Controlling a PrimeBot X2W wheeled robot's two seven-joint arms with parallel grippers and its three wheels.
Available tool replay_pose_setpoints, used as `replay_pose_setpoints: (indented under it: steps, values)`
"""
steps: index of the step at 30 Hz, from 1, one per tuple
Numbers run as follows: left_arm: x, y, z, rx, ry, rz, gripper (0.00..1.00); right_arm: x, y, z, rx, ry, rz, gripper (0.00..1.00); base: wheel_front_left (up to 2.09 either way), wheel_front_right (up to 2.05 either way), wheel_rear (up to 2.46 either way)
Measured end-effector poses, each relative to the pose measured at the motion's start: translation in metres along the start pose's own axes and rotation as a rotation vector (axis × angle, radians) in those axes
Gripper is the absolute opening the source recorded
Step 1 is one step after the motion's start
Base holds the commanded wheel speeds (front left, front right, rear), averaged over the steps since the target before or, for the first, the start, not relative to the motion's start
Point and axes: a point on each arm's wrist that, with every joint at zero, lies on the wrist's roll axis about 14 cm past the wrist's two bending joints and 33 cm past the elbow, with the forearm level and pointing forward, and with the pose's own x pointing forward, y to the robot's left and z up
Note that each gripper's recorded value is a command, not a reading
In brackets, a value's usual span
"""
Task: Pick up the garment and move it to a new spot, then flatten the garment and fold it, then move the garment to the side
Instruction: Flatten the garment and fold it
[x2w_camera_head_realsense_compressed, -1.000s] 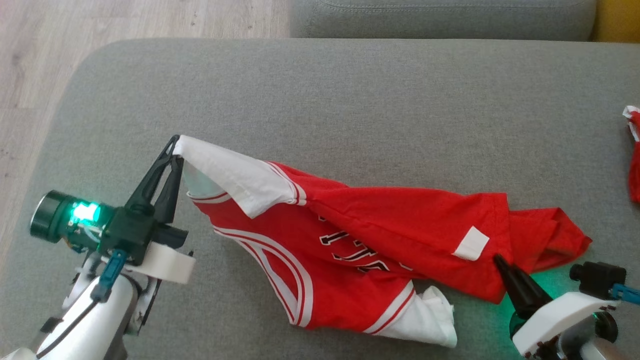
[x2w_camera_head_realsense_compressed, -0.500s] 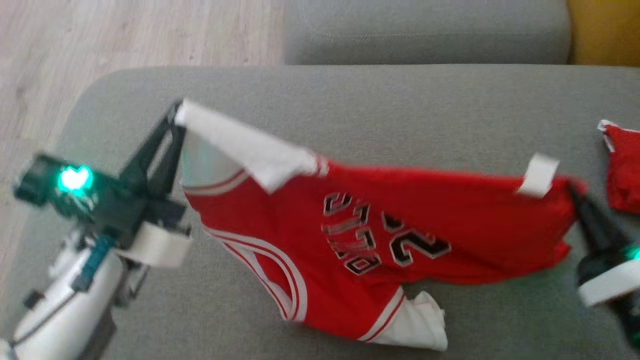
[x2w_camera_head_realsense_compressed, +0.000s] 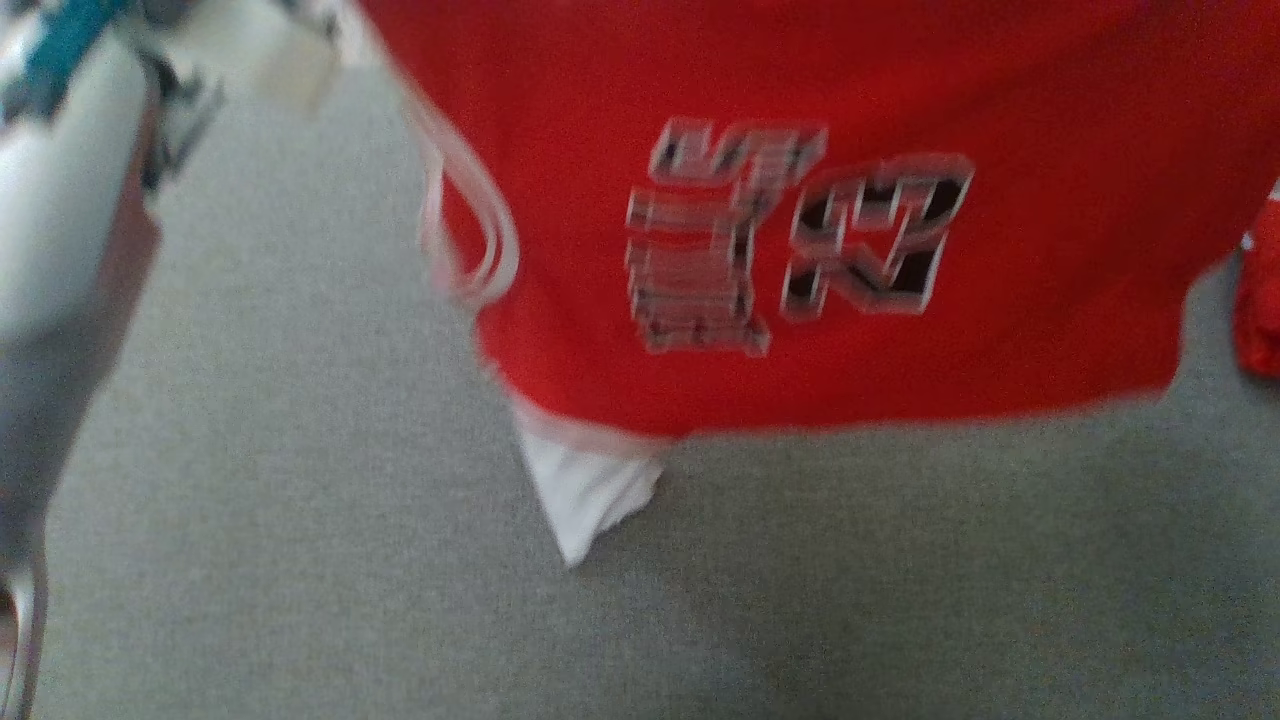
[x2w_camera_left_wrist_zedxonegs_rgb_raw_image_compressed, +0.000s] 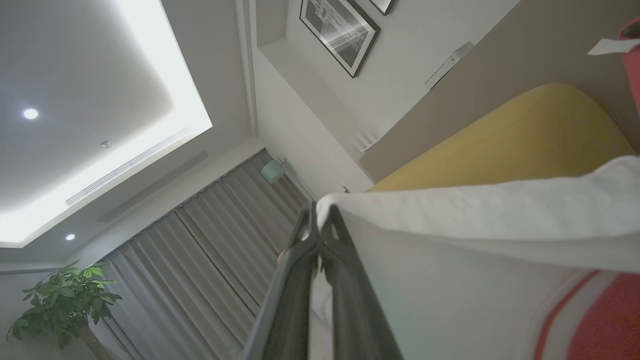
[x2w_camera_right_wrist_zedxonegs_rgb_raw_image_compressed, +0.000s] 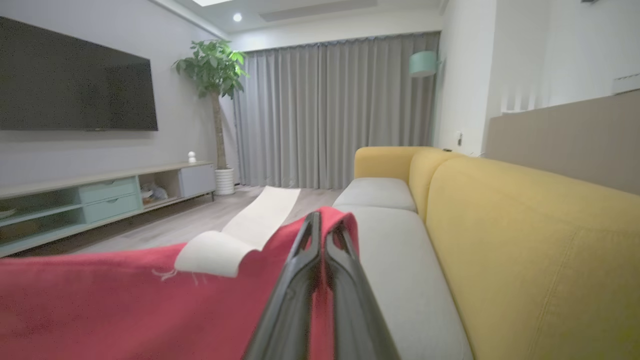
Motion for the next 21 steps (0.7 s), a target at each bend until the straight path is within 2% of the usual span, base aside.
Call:
replay_pose_setpoints:
  steps: [2,3,7,12,17,21]
  values:
    - [0.022,0.006,-0.011,0.025,-0.010,0.005,0.00,0.027,-0.008,0.008,-0.020,-0.033,-0.019,0.00,0.00,0.00,0.00]
    - [0.022,0.006,-0.011,0.025,-0.010,0.005,0.00,0.027,-0.008,0.008,-0.020,-0.033,-0.019,0.00,0.00,0.00,0.00]
    - [0.064,0.031,-0.007,0.084,-0.076,0.073,0.00,0.071,-0.021,0.028,-0.036,-0.134,-0.048,0.00,0.00,0.00,0.00]
    - [0.093,0.049,-0.005,0.141,-0.122,0.109,0.00,0.102,-0.039,0.034,-0.076,-0.196,-0.073,0.00,0.00,0.00,0.00]
    - [0.085,0.026,-0.052,0.083,-0.086,0.058,0.00,0.114,-0.047,-0.015,-0.046,-0.124,-0.062,0.00,0.00,0.00,0.00]
    - [0.048,-0.025,-0.116,-0.027,0.026,-0.038,0.00,0.106,-0.037,-0.086,0.038,-0.001,-0.033,0.00,0.00,0.00,0.00]
